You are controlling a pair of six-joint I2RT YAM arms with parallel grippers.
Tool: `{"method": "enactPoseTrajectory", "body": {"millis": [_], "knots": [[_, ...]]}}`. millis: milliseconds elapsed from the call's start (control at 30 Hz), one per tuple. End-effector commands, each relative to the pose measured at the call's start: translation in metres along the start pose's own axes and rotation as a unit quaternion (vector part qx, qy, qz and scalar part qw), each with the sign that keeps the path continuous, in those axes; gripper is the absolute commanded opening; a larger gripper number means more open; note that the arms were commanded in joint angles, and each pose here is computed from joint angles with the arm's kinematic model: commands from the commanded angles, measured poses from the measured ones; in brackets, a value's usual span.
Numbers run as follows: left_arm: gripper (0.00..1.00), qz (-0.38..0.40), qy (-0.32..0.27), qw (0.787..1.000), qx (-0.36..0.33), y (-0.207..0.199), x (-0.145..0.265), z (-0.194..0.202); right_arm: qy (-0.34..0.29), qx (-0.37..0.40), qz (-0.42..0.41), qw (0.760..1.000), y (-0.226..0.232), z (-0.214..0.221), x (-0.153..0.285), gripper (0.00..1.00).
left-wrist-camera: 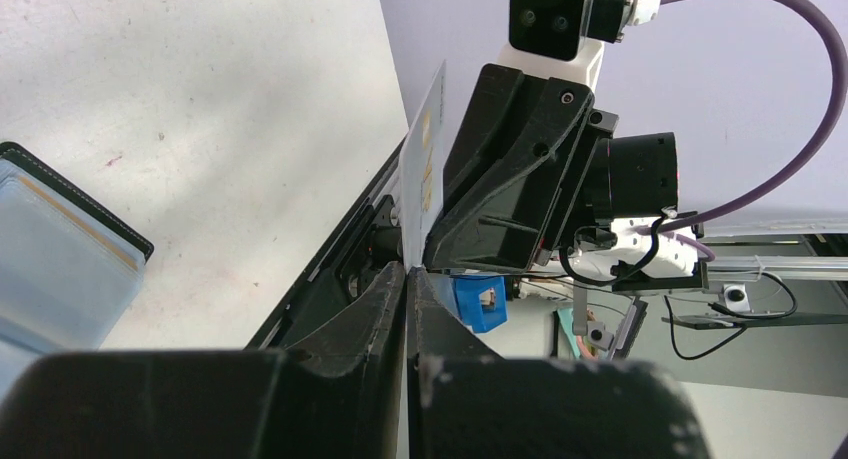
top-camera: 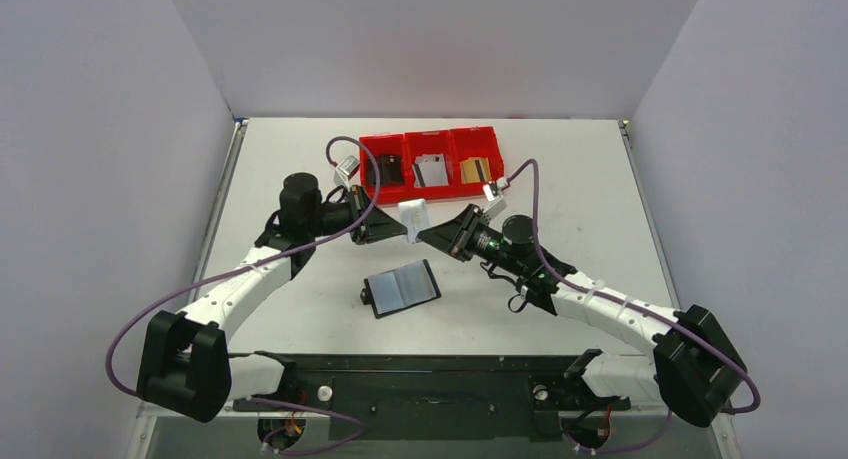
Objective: Take the credit cards out of the card holder
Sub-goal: Place the credit card in the storage box.
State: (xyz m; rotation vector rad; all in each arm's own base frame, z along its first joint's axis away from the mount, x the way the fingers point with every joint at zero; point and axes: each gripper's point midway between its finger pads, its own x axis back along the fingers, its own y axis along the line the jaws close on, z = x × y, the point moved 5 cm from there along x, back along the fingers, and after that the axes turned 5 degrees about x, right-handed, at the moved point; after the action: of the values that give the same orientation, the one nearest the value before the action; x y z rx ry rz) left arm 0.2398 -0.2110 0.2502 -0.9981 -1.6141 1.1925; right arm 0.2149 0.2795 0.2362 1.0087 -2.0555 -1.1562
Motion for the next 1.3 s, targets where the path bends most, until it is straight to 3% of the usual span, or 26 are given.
{"method": "enactPoseTrajectory", "body": {"millis": [0,33,167,300,500,733,1000,1267], "knots": [[0.00,0.019,0.006,1.000,-0.022,-0.005,0.000,-0.001,-0.015,0.006,-0.035,0.999,0.012,-0.008,-0.003,0.05],[0.00,0.017,0.007,1.000,-0.021,-0.004,0.000,-0.001,-0.015,0.006,-0.035,0.999,0.011,-0.008,-0.003,0.00],[0.02,0.008,0.006,1.000,-0.020,0.000,0.000,0.000,-0.013,0.005,-0.030,0.999,0.009,-0.007,-0.004,0.00],[0.30,-0.012,0.000,1.000,-0.023,0.004,0.001,-0.001,-0.014,0.010,-0.008,1.000,0.004,-0.007,-0.004,0.00],[0.40,-0.098,-0.026,0.994,-0.028,0.023,0.006,-0.005,-0.020,0.029,0.061,0.998,-0.011,-0.014,-0.003,0.00],[0.47,-0.240,-0.060,0.968,-0.044,0.053,0.023,-0.009,-0.033,0.078,0.174,0.981,-0.037,-0.045,-0.008,0.00],[0.49,-0.267,-0.058,0.960,-0.053,0.060,0.031,-0.005,-0.013,0.118,0.276,0.954,-0.079,-0.093,-0.041,0.00],[0.49,-0.258,-0.050,0.963,-0.060,0.055,0.032,-0.002,0.017,0.118,0.291,0.949,-0.124,-0.135,-0.098,0.00]]}}
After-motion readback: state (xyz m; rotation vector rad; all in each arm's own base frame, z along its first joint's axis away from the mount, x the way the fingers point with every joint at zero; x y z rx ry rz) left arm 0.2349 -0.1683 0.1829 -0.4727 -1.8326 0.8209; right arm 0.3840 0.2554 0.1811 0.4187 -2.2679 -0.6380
